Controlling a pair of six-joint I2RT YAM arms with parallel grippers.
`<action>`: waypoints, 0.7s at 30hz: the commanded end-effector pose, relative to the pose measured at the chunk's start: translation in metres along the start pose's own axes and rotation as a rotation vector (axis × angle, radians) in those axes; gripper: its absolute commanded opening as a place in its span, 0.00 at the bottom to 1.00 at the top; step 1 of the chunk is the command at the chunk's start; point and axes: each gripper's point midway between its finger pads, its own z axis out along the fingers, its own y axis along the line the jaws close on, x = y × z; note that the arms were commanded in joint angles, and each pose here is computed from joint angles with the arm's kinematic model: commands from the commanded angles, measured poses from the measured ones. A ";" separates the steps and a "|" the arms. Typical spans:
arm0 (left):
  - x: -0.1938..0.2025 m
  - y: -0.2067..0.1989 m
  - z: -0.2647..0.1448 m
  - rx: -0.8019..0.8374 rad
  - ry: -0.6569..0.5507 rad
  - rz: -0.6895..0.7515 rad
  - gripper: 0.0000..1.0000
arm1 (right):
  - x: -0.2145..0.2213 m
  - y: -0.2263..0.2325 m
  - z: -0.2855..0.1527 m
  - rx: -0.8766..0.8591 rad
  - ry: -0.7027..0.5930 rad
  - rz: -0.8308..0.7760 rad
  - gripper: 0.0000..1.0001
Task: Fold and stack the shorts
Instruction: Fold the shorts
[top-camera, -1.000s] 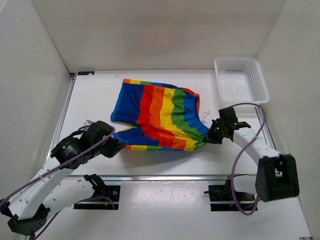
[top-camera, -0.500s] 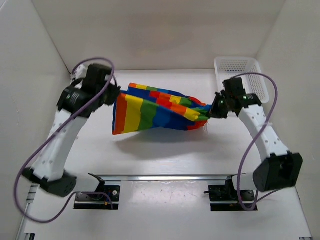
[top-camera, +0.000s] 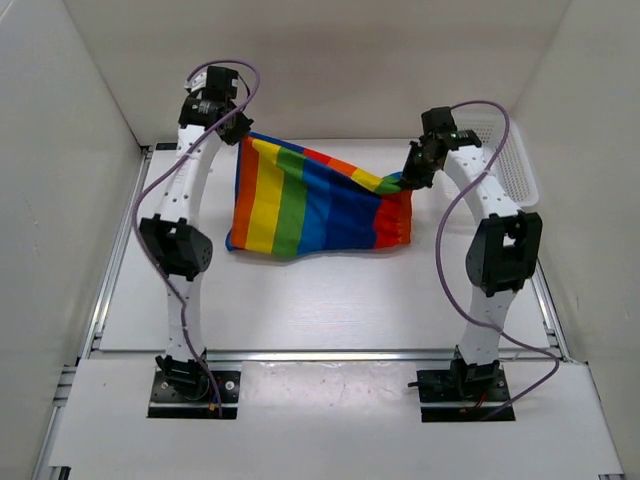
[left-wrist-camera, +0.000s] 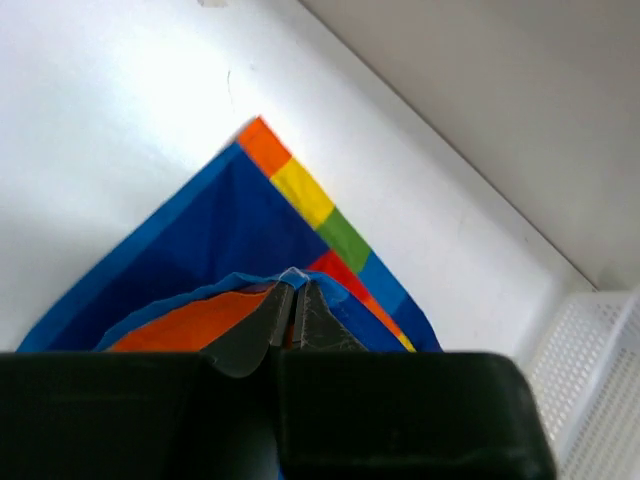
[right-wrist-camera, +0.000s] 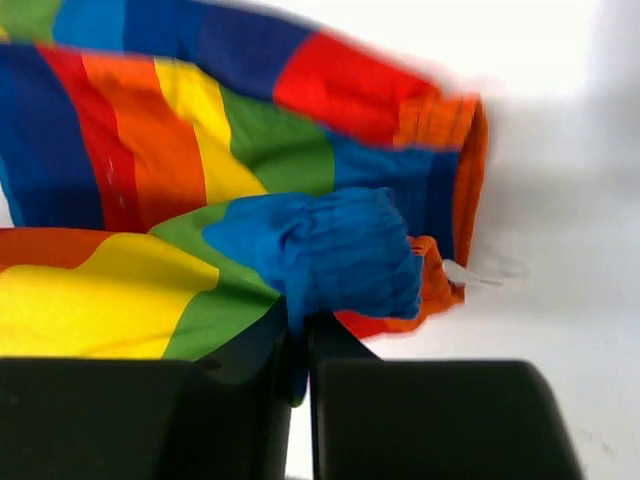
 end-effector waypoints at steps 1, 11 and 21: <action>-0.033 -0.013 0.019 0.072 -0.080 0.045 0.10 | -0.037 -0.019 0.022 0.086 -0.059 0.017 0.15; -0.037 0.018 0.050 0.028 -0.046 0.045 1.00 | -0.092 0.035 -0.018 -0.081 -0.279 -0.040 1.00; 0.081 0.130 0.001 -0.150 0.279 0.169 0.92 | 0.037 -0.022 -0.018 -0.016 -0.087 -0.012 1.00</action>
